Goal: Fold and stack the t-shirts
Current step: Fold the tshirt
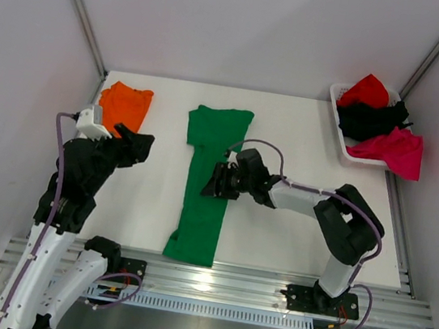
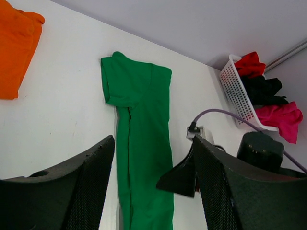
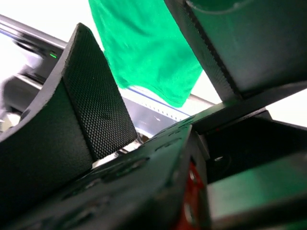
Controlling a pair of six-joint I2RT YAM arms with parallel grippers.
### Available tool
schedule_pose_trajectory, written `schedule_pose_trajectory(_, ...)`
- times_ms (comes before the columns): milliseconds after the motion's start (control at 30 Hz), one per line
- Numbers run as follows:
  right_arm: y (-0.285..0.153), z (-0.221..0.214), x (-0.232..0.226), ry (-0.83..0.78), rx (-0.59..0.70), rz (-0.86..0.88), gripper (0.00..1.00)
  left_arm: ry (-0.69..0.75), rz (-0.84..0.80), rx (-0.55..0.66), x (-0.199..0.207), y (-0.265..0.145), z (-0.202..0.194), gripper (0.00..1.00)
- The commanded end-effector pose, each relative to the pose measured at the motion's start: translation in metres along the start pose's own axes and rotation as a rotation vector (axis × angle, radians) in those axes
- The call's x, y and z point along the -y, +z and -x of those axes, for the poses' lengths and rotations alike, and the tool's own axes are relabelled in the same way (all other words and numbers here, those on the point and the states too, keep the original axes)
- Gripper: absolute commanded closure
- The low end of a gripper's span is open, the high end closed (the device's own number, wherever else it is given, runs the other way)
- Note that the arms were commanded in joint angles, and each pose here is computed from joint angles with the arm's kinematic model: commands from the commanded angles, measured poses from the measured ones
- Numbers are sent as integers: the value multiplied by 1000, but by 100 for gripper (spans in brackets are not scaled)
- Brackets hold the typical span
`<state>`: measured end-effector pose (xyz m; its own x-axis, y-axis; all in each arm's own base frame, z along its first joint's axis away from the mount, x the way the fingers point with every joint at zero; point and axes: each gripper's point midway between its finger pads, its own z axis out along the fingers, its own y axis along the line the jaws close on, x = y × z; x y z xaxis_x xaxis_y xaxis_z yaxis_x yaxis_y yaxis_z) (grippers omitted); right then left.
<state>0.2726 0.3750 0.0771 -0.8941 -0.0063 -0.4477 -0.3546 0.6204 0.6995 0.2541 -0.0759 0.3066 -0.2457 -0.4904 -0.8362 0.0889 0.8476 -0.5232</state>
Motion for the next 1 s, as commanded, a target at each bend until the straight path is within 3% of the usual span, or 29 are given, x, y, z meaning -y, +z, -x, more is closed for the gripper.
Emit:
schedule_pose_trajectory(0,-11,-8,-41,-37,33,75,43,-11,-30,28,8,3,9,30)
schedule_pose_trajectory(467,-24,-67,-39,18,-56,18,44,-15,-39,33,12,4,14,30)
schedule_pose_trajectory(967,14,-112,-39,106,-198,70,44,-18,-33,28,9,4,10,30)
